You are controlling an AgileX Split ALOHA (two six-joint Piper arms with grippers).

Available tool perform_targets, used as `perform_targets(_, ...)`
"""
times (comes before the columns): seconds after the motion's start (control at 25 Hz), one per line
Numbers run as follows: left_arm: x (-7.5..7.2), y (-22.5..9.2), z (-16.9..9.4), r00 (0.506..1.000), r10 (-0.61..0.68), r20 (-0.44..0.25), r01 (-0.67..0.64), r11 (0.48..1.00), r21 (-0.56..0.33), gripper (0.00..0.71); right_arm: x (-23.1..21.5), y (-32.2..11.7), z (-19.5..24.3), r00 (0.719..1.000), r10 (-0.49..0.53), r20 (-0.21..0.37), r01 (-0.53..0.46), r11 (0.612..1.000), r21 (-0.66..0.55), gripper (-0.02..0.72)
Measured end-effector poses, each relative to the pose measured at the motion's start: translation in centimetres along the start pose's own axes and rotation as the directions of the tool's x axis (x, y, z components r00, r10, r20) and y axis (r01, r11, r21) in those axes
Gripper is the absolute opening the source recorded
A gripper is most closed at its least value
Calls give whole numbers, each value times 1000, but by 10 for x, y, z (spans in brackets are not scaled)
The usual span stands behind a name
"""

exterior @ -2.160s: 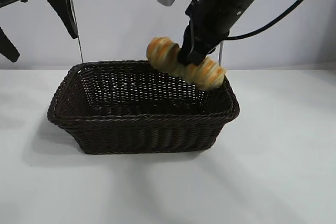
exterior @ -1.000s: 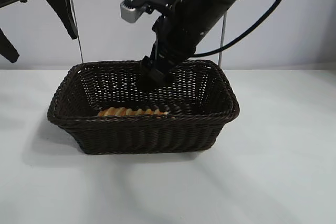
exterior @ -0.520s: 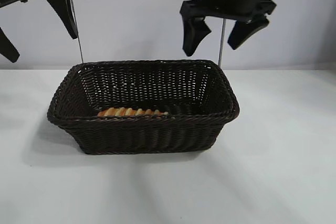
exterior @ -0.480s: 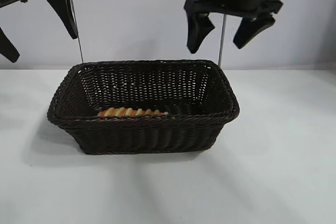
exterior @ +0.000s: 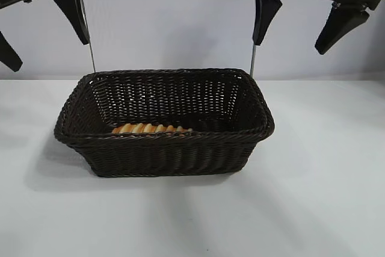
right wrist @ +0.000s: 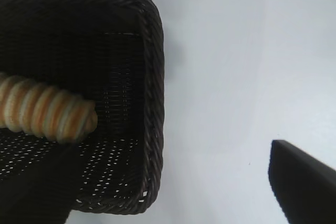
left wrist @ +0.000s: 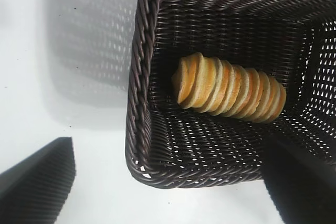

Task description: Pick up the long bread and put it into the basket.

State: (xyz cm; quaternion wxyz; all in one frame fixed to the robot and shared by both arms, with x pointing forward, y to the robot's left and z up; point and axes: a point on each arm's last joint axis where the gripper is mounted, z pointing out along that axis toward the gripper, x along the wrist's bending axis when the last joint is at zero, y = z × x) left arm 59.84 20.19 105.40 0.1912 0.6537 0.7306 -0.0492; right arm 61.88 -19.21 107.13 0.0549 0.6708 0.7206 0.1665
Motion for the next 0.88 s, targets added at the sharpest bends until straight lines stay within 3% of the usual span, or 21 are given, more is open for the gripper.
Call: perform_targets(0.88, 0, 1, 0, 1000, 0, 1, 0, 1000, -6, 694, 0, -1, 0, 1000, 6, 0, -6, 1000, 15, 695)
